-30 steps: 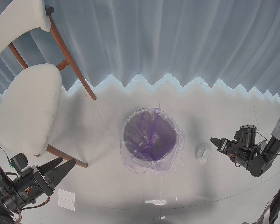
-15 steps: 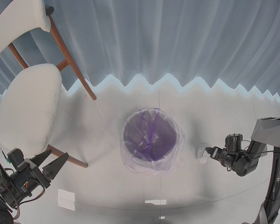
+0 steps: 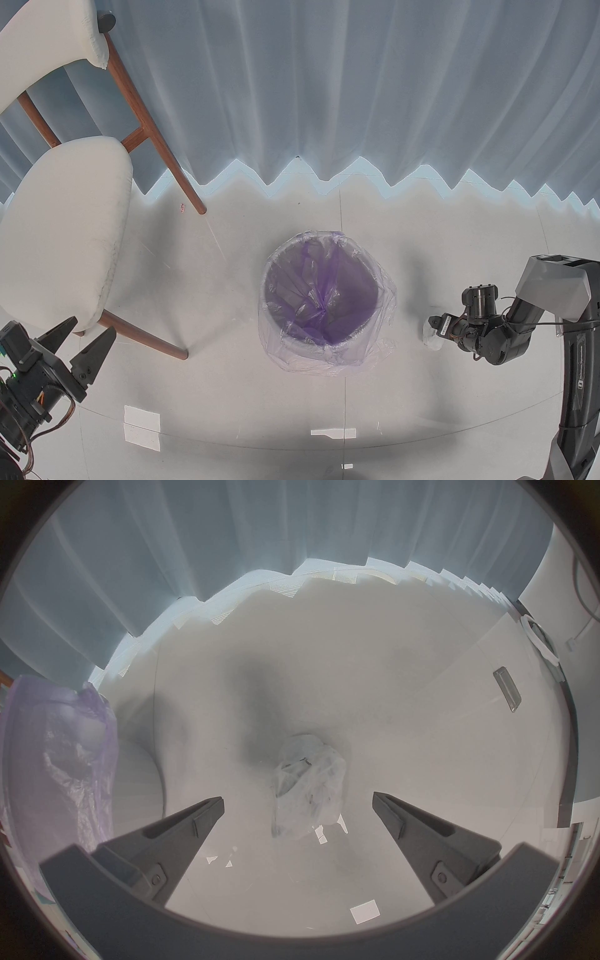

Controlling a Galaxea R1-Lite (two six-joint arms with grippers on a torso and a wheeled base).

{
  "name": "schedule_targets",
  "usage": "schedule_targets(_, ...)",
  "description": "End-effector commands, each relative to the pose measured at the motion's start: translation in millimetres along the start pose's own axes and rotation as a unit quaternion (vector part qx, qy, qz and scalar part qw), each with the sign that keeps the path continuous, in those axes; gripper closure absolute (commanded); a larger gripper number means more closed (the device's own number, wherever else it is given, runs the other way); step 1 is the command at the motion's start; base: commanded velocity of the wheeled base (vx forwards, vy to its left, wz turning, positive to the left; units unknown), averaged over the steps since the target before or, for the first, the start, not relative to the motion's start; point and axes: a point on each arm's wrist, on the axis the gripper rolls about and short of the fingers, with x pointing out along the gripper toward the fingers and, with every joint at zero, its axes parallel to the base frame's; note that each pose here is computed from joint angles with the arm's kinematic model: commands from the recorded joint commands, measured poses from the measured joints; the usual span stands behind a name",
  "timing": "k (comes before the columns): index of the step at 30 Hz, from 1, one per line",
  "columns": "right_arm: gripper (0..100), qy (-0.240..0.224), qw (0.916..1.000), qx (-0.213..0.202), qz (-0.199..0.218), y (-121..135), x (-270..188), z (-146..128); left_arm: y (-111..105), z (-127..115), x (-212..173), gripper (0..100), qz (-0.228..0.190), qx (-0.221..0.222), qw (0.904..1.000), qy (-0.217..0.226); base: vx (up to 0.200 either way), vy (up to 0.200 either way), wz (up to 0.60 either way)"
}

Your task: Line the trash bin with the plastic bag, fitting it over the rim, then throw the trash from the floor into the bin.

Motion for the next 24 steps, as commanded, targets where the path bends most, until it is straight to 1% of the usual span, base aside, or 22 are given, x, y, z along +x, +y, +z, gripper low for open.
schedule_targets(1,0,0.009,0.9999,-0.004,-0.003,5.4,20.4,0.1,-4.0,-7.7,-38.2,0,0.019,0.019,0.9995,-0.014,0.000,0.000,0.00)
schedule_targets(3,0,0.012,0.9999,-0.005,-0.004,6.3,23.3,-0.6,-4.3,-13.1,-47.4,0,0.028,0.025,0.9993,-0.005,0.000,0.000,0.00)
schedule_targets(4,0,0.010,0.9999,-0.005,-0.002,8.4,25.1,1.6,-5.2,-20.6,-58.8,0,0.029,0.031,0.9991,0.007,0.000,0.000,0.00)
schedule_targets(9,0,0.011,0.9999,-0.006,-0.005,10.6,35.2,2.6,-6.2,-47.1,-93.0,0,0.027,0.059,0.9976,0.023,0.000,0.000,0.00)
schedule_targets(10,0,0.018,0.9998,-0.007,-0.009,10.1,38.3,0.2,-5.7,-59.2,-104.4,0,0.027,0.065,0.9972,0.026,0.000,0.000,0.00)
schedule_targets(11,0,0.020,0.9997,-0.008,-0.009,10.4,40.3,0.1,-5.2,-68.6,-112.5,0,0.028,0.068,0.9970,0.024,0.000,0.000,0.00)
schedule_targets(12,0,0.020,0.9997,-0.007,-0.010,10.6,43.1,-0.5,-6.0,-70.7,-118.8,0,0.023,0.071,0.9972,0.007,0.000,0.000,0.00)
schedule_targets(14,0,0.020,0.9997,-0.007,-0.009,11.3,46.1,-0.4,-6.6,-69.4,-121.8,0,0.031,0.072,0.9969,0.007,0.000,0.000,0.00)
schedule_targets(15,0,0.017,0.9998,-0.005,-0.009,12.1,48.3,2.2,-5.8,-67.9,-118.7,0,0.046,0.067,0.9965,0.022,0.000,0.000,0.00)
schedule_targets(16,0,0.017,0.9998,-0.005,-0.009,12.1,48.3,2.2,-5.8,-67.9,-118.7,0,0.046,0.067,0.9965,0.022,0.000,0.000,0.00)
schedule_targets(18,0,0.020,0.9997,-0.006,-0.010,15.0,51.7,5.5,-3.4,-68.2,-118.7,0,0.095,0.071,0.9929,0.008,0.000,0.000,0.00)
schedule_targets(20,0,0.024,0.9996,-0.005,-0.012,16.6,53.7,8.0,-0.7,-69.4,-118.8,0,0.149,0.070,0.9864,0.003,0.000,0.000,0.00)
schedule_targets(22,0,0.024,0.9996,-0.003,-0.013,17.5,56.4,10.6,1.2,-69.4,-119.3,0,0.190,0.063,0.9798,-0.004,0.000,0.000,0.00)
schedule_targets(23,0,0.025,0.9996,-0.003,-0.013,18.1,57.6,11.4,1.5,-69.3,-119.4,0,0.196,0.059,0.9788,-0.005,0.000,0.000,0.00)
schedule_targets(24,0,0.025,0.9996,-0.003,-0.013,19.0,58.5,13.0,1.3,-69.4,-119.4,0,0.191,0.058,0.9798,-0.005,0.000,0.000,0.00)
